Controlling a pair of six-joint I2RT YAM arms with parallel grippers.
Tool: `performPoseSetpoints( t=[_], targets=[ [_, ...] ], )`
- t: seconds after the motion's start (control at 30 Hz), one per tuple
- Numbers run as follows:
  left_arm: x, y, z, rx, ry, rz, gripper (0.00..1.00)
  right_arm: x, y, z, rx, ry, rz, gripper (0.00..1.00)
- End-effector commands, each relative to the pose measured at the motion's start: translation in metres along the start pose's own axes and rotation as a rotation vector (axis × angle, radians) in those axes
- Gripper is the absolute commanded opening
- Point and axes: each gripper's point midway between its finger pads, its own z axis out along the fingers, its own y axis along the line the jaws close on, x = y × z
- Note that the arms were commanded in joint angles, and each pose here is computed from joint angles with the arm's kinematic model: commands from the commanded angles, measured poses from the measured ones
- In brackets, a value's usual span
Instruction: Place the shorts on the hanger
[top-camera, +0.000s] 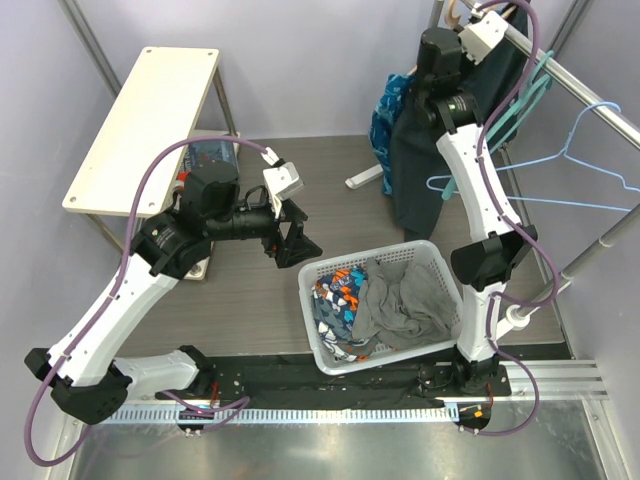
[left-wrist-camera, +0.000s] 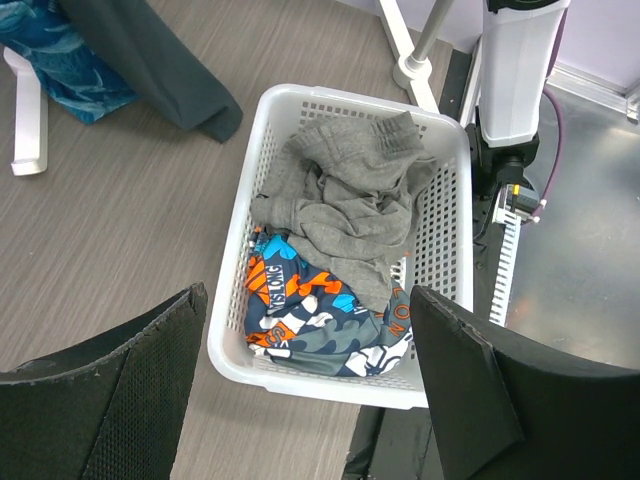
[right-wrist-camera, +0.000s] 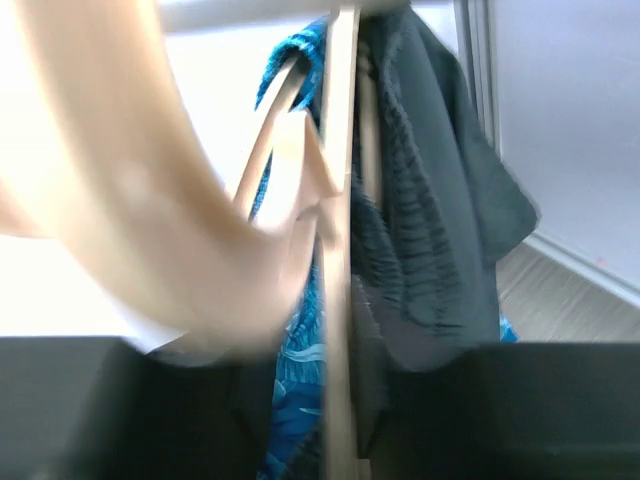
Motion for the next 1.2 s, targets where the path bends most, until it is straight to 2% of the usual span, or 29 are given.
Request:
performPoseSetpoints(
  t=[0.0, 0.07, 0.27, 0.53, 0.7, 0.97, 1.0, 1.07, 1.1, 1.17],
  targets=[
    [-0.014, -0.007, -0.01, 0.002, -0.042, 0.025, 0.81, -0.013, 0.011, -0.014, -0.037, -0.026, 0.024, 0.46],
    [-0.015, -0.008, -0.011, 0.006, -0.044, 0.023, 0.81, -0.016, 0.012, -0.022, -0.044, -0.031, 0.018, 0.55],
    [-0.014, -0.012, -0.012, 0.018, -0.051, 0.008, 0.81, -0.04, 0.013, -0.054, -0.066, -0.05, 0.026, 0.71],
    [-0.016, -0.017, -0.018, 0.02, -0.066, -0.009, 0.81, -0.063, -0.004, -0.087, -0.061, -0.067, 0.025, 0.76],
    [-0.018, -0.019, -0.022, 0.018, -0.076, -0.011, 0.82, -0.065, -0.013, -0.104, -0.11, -0.031, 0.02, 0.78],
    [-0.028, -0.007, -0.032, -0.063, -0.113, 0.021, 0.87, -0.067, 0.011, -0.163, -0.403, 0.015, -0.022, 0.82],
    [-0.029, 0.001, -0.036, -0.094, -0.122, 0.008, 0.88, -0.082, 0.009, -0.172, -0.44, -0.002, 0.005, 0.82],
    [-0.033, 0.009, -0.044, -0.129, -0.137, -0.023, 0.9, -0.077, 0.013, -0.188, -0.525, 0.01, -0.033, 0.84],
    [-0.034, 0.02, -0.052, -0.169, -0.148, -0.045, 0.91, -0.09, 0.013, -0.201, -0.6, 0.004, -0.012, 0.86],
    [-0.038, 0.035, -0.069, -0.236, -0.175, -0.069, 0.97, -0.086, 0.016, -0.219, -0.72, 0.031, -0.045, 0.87]
  ],
)
